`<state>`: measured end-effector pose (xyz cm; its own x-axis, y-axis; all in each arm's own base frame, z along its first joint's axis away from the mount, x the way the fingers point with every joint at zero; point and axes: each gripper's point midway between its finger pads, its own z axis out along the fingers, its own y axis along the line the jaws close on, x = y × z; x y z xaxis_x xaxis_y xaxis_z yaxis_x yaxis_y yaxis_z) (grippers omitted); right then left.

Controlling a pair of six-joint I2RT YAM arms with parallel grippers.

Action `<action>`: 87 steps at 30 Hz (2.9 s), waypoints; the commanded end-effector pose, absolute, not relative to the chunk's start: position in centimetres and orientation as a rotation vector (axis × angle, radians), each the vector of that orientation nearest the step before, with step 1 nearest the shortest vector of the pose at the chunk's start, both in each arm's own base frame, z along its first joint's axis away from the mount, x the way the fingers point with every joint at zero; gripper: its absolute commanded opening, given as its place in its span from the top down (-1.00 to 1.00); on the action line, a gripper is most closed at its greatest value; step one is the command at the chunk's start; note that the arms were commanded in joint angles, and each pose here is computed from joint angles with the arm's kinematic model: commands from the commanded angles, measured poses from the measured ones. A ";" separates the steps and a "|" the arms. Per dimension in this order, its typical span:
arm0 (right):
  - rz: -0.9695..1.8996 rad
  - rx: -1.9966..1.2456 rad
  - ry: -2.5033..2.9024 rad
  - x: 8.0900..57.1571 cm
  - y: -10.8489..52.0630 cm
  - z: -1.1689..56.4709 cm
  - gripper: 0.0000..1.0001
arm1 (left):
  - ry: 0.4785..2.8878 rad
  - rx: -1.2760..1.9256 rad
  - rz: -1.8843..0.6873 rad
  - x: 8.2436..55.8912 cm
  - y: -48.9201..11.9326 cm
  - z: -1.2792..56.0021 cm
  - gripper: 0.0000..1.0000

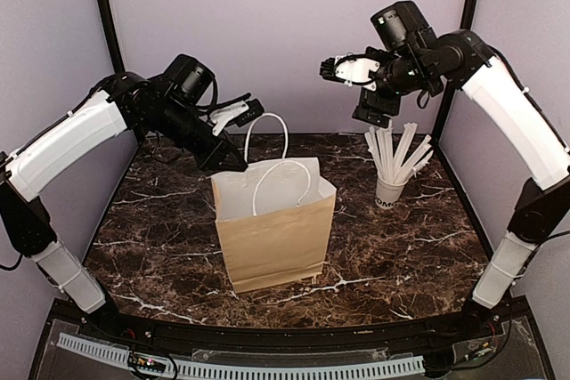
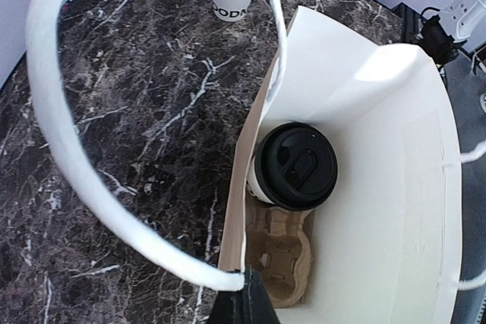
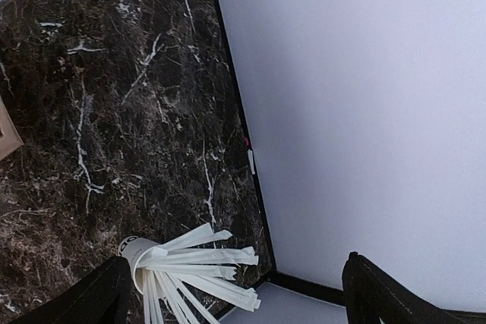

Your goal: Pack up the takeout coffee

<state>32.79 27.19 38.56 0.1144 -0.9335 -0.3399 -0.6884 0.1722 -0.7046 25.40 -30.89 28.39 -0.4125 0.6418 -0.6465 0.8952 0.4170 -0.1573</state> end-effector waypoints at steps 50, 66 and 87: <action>0.004 -1.397 2.089 34.6 14.5 31.2 -0.97 | 1.729 1.260 -0.271 18.9 -31.7 32.0 1.00; 0.234 -1.282 2.082 36.4 17.9 26.5 -0.45 | 1.885 1.041 -0.406 28.9 -29.1 31.3 0.83; 0.354 -1.292 2.178 38.5 19.8 19.6 0.13 | 1.815 0.848 -0.323 30.3 -25.5 36.1 -0.25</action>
<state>38.25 18.82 20.42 -0.3665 -0.7232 -0.5854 -0.8541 0.5111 -0.0967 30.86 -27.32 32.28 -0.2466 0.4661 -0.8497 0.7349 0.6615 0.1496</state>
